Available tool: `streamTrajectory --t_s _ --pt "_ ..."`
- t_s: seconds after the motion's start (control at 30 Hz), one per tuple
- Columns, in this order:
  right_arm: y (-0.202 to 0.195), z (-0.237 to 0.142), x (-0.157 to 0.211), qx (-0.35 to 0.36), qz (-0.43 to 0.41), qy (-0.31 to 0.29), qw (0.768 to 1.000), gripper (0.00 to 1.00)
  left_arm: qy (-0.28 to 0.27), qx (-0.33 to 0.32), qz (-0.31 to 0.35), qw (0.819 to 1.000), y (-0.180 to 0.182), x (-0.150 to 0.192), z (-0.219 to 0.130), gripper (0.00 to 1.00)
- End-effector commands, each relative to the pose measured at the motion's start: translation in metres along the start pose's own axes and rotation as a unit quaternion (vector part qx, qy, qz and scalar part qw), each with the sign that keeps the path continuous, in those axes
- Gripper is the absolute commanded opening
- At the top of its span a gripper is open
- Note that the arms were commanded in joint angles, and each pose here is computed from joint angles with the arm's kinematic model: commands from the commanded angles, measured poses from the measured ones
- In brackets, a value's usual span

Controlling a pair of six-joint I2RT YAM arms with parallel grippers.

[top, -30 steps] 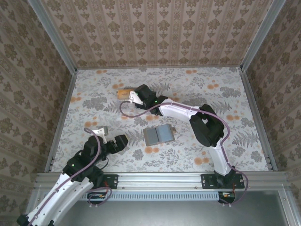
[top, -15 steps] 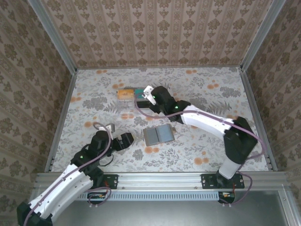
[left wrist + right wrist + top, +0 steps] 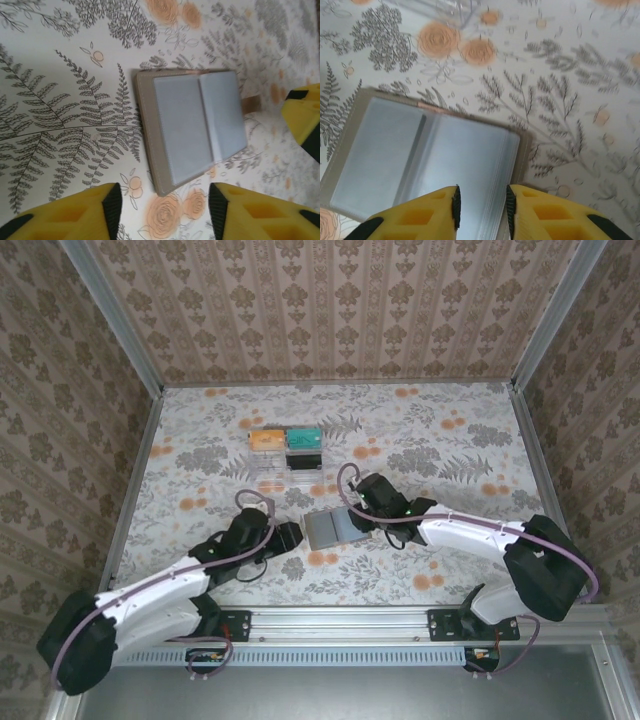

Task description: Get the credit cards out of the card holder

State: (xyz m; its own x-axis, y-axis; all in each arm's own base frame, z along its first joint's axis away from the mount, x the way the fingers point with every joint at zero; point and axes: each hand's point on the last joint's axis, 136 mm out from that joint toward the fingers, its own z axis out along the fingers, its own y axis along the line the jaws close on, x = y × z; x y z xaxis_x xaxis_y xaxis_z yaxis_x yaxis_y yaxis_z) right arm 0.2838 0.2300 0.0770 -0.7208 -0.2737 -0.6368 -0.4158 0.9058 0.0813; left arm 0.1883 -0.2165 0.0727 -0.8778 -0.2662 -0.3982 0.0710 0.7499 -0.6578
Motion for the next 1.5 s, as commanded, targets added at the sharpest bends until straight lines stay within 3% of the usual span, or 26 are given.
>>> streamTrajectory --t_s 0.0,0.1,0.27,0.63,1.27,1.47 --pt "0.003 0.005 0.001 -0.029 0.073 -0.006 0.997 0.31 -0.025 0.032 0.003 0.999 -0.028 -0.018 0.009 0.45" --pt "-0.003 0.015 0.012 -0.021 0.09 0.011 0.996 0.28 -0.012 0.032 0.006 0.999 -0.035 -0.016 0.022 0.35" --pt "-0.011 0.027 0.023 -0.018 0.115 0.03 0.993 0.27 0.011 0.024 0.016 1.0 -0.041 -0.012 0.041 0.28" --pt "-0.013 0.043 0.052 -0.011 0.135 0.072 0.988 0.27 0.035 0.001 0.015 0.999 -0.031 -0.003 0.064 0.27" --pt "-0.008 0.047 0.054 -0.024 0.138 0.081 0.987 0.27 0.057 0.012 0.015 0.998 -0.033 0.005 0.078 0.27" --pt "-0.007 0.047 0.055 -0.025 0.139 0.082 0.987 0.27 0.059 0.024 0.019 0.998 -0.041 0.004 0.079 0.34"
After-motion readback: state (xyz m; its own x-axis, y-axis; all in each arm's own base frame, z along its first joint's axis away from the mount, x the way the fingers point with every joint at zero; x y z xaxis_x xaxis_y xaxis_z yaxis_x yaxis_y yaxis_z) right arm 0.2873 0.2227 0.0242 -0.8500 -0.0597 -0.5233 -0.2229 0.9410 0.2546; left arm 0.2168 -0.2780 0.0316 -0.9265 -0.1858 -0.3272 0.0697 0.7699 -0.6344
